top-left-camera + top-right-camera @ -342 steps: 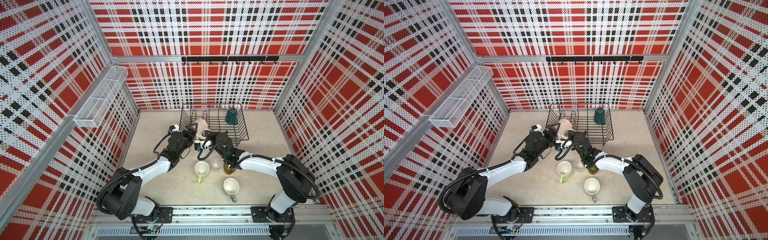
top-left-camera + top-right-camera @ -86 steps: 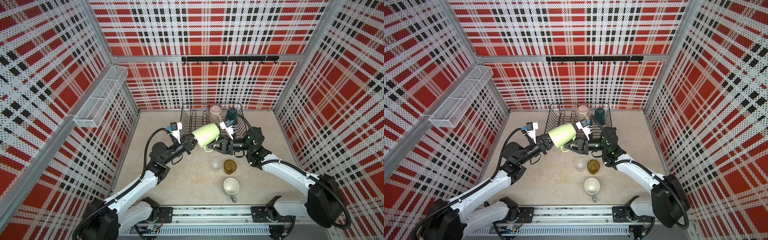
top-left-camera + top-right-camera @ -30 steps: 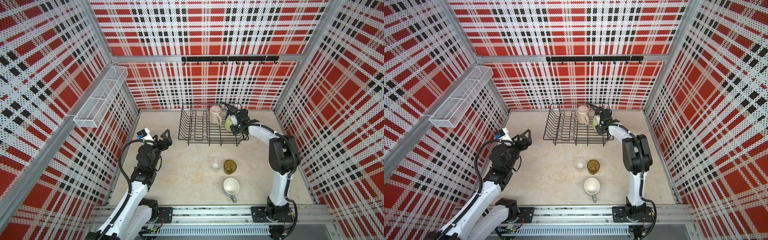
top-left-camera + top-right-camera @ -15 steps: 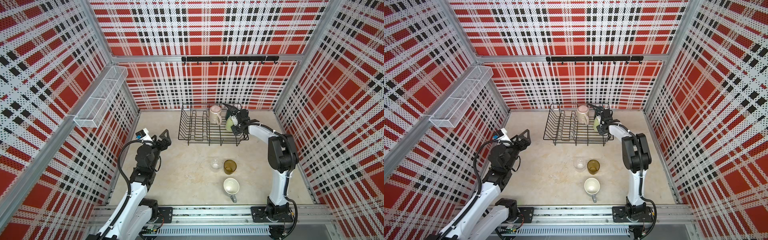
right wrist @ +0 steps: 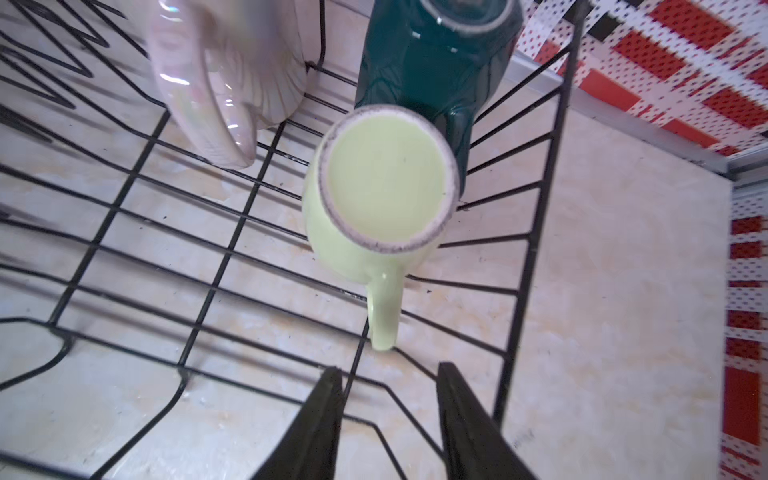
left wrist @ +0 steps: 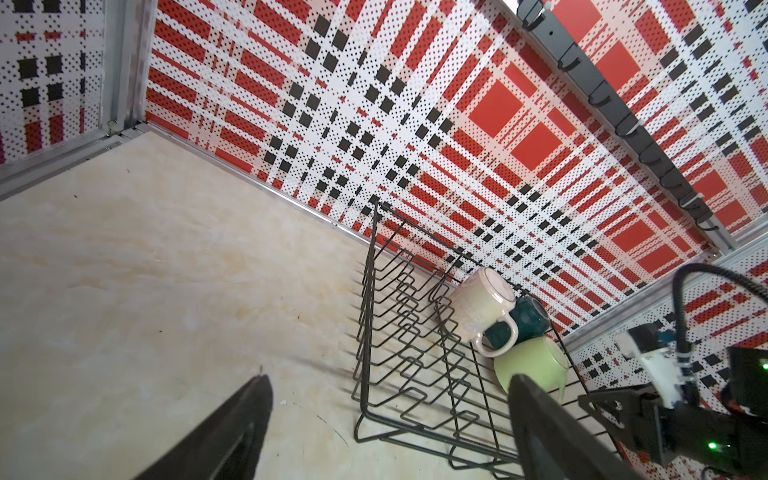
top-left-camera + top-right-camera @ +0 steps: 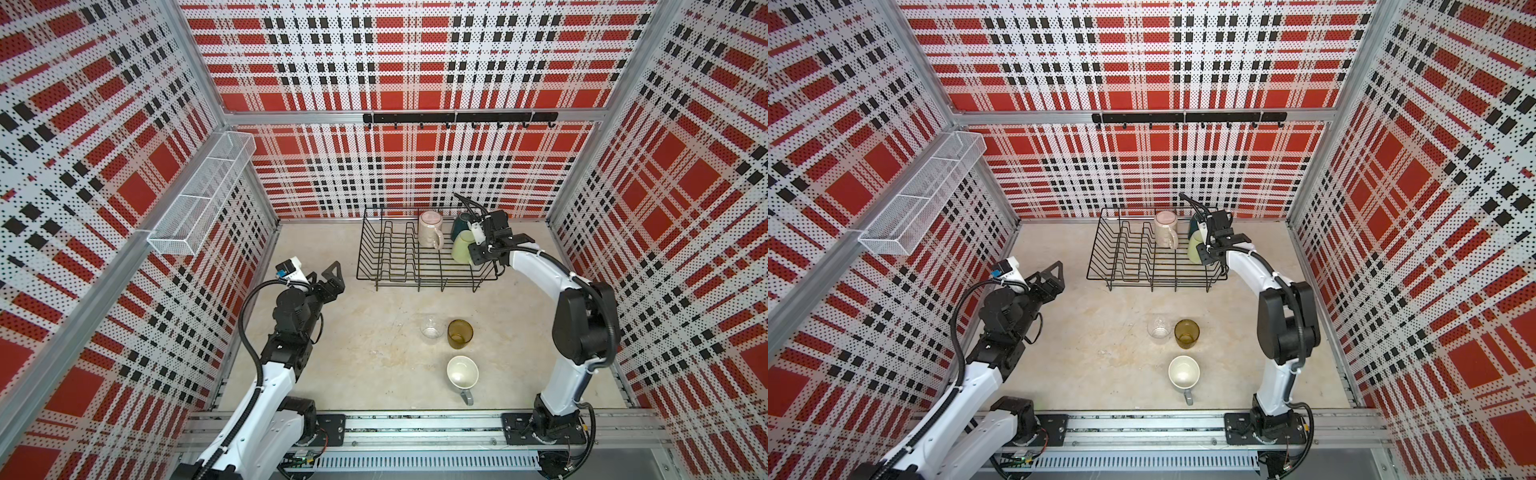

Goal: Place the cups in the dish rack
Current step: 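Release the light-green mug in the rack while the left gripper reaches for the clear cup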

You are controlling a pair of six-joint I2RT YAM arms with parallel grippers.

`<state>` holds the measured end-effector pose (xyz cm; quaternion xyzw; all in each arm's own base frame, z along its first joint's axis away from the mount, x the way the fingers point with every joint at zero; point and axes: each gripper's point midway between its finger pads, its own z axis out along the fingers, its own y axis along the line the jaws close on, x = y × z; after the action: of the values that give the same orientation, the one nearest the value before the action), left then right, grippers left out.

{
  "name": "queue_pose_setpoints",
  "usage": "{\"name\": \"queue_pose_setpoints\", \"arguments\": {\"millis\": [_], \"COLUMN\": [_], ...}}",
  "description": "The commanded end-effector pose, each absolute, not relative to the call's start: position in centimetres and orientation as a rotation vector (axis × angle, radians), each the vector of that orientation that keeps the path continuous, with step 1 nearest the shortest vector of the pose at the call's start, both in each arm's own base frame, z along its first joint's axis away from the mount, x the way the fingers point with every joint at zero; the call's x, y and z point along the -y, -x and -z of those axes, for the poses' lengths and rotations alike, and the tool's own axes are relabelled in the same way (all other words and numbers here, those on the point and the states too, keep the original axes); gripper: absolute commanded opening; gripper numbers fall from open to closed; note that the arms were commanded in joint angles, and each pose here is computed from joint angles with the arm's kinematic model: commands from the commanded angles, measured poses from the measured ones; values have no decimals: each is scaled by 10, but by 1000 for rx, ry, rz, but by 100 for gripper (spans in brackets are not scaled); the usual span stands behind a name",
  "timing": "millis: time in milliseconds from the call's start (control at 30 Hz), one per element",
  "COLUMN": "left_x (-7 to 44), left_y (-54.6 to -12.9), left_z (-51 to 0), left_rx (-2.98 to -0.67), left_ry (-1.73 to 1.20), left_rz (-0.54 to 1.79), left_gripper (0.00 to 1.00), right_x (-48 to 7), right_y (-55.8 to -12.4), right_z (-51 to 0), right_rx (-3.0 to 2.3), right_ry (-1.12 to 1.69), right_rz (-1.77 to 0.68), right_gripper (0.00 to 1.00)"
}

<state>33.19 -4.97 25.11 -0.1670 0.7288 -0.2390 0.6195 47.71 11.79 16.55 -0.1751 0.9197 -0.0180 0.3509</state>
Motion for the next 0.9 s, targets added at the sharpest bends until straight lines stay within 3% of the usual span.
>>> {"name": "queue_pose_setpoints", "arguments": {"millis": [0,100,467,667,867], "left_x": [73,111,258,307,319], "left_y": [-328,-317,-250,-231,-240], "left_z": [-244,-231,-190,-156,-147], "left_rx": [-1737,-1819,-2085,-2258,-2329], "left_ry": [279,162,-356,-509,-441], "left_rz": [579,655,901,921,853], "left_gripper": [91,90,89,89,87], "right_x": [-137,-151,-159,-140,-115], "right_y": [-439,-407,-305,-308,-324], "right_z": [-177,-177,-156,-166,-203], "right_rx": [-2413,-2432,-2576,-2491,-2320], "right_ry": [474,477,525,430,258], "right_rz": [-67,-223,-339,-225,-99], "right_gripper": [45,46,51,58,70]}}
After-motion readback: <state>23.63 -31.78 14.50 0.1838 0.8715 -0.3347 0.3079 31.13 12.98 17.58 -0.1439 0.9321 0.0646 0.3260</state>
